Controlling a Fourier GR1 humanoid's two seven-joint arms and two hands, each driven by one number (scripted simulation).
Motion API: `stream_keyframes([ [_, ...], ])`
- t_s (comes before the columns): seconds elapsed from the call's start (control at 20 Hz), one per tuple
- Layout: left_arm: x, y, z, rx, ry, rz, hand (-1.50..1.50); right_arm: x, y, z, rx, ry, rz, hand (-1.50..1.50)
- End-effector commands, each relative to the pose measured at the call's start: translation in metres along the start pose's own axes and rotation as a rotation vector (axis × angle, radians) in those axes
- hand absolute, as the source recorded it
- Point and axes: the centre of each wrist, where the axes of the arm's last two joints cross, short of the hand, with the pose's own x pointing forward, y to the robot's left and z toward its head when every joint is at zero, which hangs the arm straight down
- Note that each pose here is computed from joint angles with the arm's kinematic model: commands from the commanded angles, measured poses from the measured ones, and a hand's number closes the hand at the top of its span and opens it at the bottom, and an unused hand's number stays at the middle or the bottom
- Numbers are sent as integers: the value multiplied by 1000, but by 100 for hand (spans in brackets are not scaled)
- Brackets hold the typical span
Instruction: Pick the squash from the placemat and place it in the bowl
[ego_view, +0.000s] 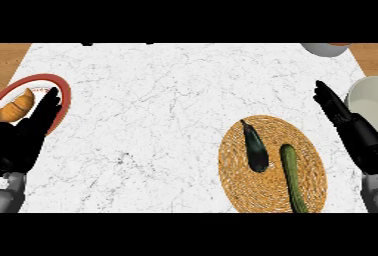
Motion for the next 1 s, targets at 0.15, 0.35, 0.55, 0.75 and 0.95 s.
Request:
stream_keyframes([
  [0.15, 16, -56, -4, -38, -104, 136, 0, -8, 48, 40, 151, 98, -57, 150],
  [0.35, 9, -76, 3, -35, -94, 228, 0, -25, 16, 56, -206, 84, 309, 150],
  [0.55, 7, -86, 9, -39, -93, 265, 0, -37, 76, 84, -426, -84, -119, -150],
  [0.75, 14, -107, 12, -86, -122, 278, 0, -40, 91, 124, -470, -226, -68, -150],
  [0.95, 10, -107, 1, -74, -135, 258, 0, 0, 76, 144, -501, -230, 55, -150],
])
